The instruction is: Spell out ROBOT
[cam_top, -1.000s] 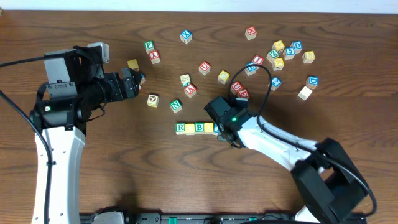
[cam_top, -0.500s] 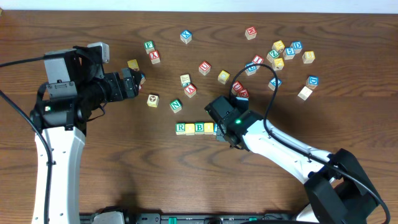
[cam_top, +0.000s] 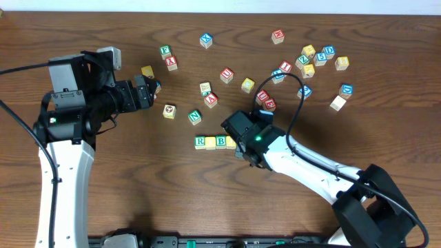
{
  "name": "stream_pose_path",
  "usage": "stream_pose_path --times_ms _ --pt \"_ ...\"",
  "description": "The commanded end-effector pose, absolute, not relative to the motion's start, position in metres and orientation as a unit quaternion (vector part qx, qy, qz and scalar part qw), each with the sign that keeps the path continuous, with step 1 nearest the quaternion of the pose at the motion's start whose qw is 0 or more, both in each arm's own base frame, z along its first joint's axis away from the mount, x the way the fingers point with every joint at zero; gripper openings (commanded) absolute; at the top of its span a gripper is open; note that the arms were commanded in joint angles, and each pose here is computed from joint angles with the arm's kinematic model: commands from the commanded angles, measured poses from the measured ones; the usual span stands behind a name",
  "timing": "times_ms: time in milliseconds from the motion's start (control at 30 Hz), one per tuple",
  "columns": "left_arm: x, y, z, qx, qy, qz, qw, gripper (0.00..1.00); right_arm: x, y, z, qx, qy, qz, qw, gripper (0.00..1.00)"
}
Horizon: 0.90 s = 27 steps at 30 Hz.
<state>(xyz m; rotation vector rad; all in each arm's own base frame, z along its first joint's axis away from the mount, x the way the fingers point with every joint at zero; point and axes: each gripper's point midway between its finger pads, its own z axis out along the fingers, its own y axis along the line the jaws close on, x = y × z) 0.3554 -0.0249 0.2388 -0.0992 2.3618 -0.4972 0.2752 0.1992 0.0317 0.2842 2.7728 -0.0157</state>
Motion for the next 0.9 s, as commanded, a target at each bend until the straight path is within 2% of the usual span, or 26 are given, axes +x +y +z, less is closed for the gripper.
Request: stream_pose_path --times_ms 0,867 --pt "0.358 -0.025 0.249 -0.030 0.909 -0.195 0.367 0.98 0.279 0.201 0.032 0.112 0.975 -0.011 0.189 0.01" --pt "0.358 -0.025 0.249 -0.030 0.909 -0.195 0.367 0.98 0.290 0.205 0.020 0.087 0.974 -0.024 0.207 0.01"
